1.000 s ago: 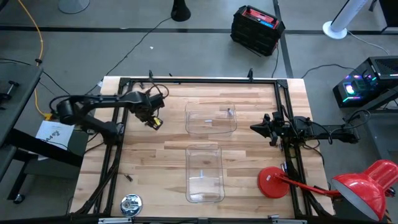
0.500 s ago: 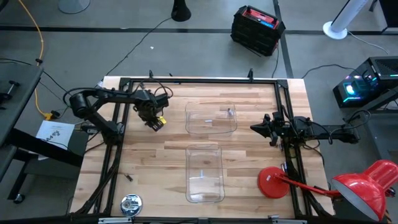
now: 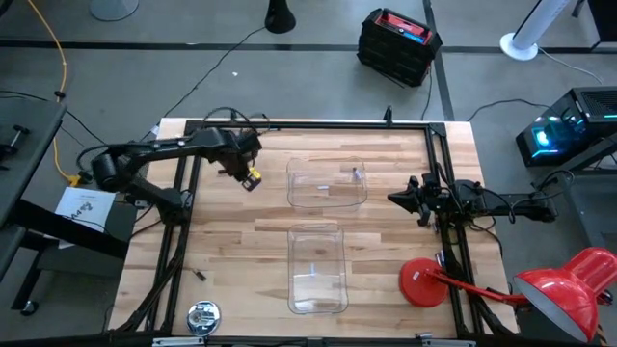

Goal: Sort batteries
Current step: Put the black battery into the top transparent bin

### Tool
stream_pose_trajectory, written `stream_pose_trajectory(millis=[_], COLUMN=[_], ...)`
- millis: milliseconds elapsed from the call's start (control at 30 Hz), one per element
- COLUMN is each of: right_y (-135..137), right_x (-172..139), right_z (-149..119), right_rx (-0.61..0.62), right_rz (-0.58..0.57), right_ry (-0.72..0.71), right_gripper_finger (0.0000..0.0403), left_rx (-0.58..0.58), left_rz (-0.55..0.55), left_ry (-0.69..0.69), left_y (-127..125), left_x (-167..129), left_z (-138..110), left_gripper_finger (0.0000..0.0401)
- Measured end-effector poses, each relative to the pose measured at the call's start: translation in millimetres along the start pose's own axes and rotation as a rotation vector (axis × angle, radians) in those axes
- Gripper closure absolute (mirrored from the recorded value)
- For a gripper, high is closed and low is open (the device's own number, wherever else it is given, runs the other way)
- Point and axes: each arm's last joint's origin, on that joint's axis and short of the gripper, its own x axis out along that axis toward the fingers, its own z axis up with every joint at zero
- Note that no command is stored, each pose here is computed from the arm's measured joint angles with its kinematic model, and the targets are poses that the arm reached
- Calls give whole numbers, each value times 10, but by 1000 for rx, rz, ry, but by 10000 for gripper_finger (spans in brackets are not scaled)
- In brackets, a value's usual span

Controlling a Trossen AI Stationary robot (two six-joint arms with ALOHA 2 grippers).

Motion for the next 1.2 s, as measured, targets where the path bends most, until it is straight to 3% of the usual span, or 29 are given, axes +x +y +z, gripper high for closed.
stream_pose_trajectory(millis=[100,233,400,567,733,833,933,1000,1100,1200], right_y=[0,0,1,1,0,1,1,0,1,1], right_x=[0,0,0,0,0,0,0,0,0,0], right_z=[0,0,1,1,1,1,1,0,1,1], right_rx=[0,0,0,0,0,0,0,0,0,0], right_rz=[0,0,0,1,0,0,0,0,0,0], right_ry=[-1,0,-1,-1,0,-1,-1,0,-1,0], right_gripper_finger=[402,402,402,402,402,402,402,402,402,402], left_rx=[61,166,248,210,251,265,198,127,7,-29], left_rz=[-141,-299,-351,-404,-360,-198,31,113,113,130], left_ry=[-172,-335,-397,-473,-390,-307,-210,-88,106,227], left_y=[-186,-542,-916,-1028,-904,-703,-416,-176,139,328], left_x=[-312,-469,-263,-174,-300,-455,-498,-407,-156,45], left_z=[77,143,227,362,354,310,236,187,95,3], left_gripper_finger=[392,393,382,309,233,203,191,190,192,194])
